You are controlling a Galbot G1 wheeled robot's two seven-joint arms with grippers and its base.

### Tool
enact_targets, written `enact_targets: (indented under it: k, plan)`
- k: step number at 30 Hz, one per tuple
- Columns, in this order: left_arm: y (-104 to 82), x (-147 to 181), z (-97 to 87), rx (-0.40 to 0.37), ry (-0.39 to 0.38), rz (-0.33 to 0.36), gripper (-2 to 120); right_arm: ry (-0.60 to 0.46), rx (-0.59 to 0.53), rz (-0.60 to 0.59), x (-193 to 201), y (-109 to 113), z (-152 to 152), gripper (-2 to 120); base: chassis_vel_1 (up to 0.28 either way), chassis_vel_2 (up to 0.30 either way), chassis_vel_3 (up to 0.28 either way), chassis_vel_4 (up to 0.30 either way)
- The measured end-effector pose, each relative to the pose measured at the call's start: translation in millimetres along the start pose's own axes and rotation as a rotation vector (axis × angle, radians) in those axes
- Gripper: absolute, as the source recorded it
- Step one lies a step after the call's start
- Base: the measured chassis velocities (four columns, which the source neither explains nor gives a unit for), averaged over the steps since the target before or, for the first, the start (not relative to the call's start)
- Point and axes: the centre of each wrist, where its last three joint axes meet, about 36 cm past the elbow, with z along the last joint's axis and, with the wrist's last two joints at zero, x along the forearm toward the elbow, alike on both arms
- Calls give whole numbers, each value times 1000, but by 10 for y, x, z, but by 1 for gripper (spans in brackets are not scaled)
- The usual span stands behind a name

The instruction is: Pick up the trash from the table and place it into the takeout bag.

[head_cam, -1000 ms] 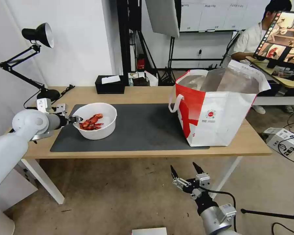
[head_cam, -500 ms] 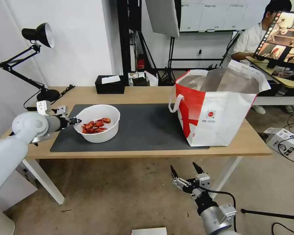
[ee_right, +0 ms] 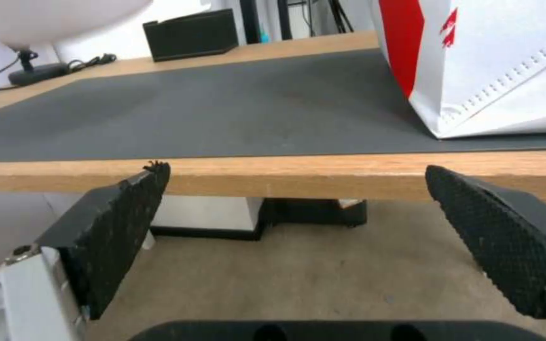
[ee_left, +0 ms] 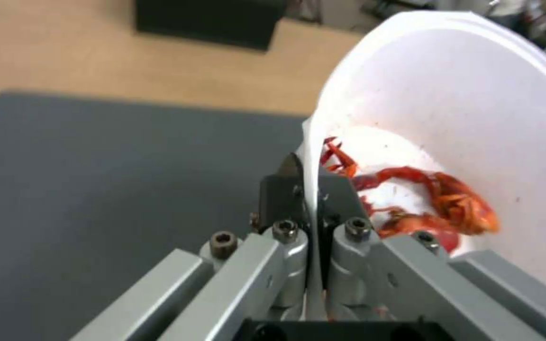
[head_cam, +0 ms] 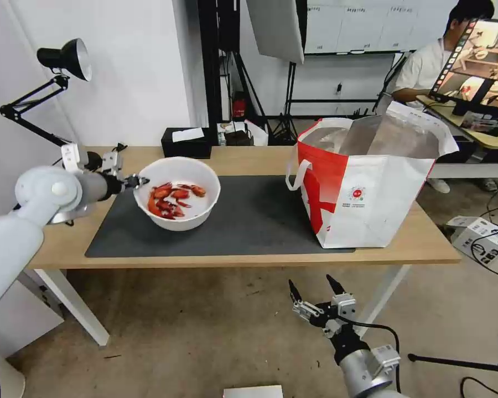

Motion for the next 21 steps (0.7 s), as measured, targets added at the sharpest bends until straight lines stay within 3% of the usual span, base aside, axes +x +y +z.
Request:
enact_targets:
  k: [5,7,9,10,12,13,16,21]
  plan:
    - [-422,-57,-275,-19,-34,70,0,0,0,0,0,0,0,100,0,0,0,0]
    - [-479,-68,-308,-21,-37,79,0,0,0,0,0,0,0,100,0,0,0,0]
    - [-751,-107,-493,-34,-54,117,0,0,0,0,0,0,0,100,0,0,0,0]
    - [-751,-107,-493,-34,-54,117,0,0,0,0,0,0,0,100,0,0,0,0]
    - [-1019,-106,-753,-53,-87,147,0,0,0,0,0,0,0,100,0,0,0,0]
    - [-1019,-106,-753,-53,-87,147,0,0,0,0,0,0,0,100,0,0,0,0]
    - [-1338,-117,-1063,-80,-125,182,0,0,0,0,0,0,0,100,0,0,0,0]
    - [-1577,-179,-1240,-93,-138,206,0,0,0,0,0,0,0,100,0,0,0,0]
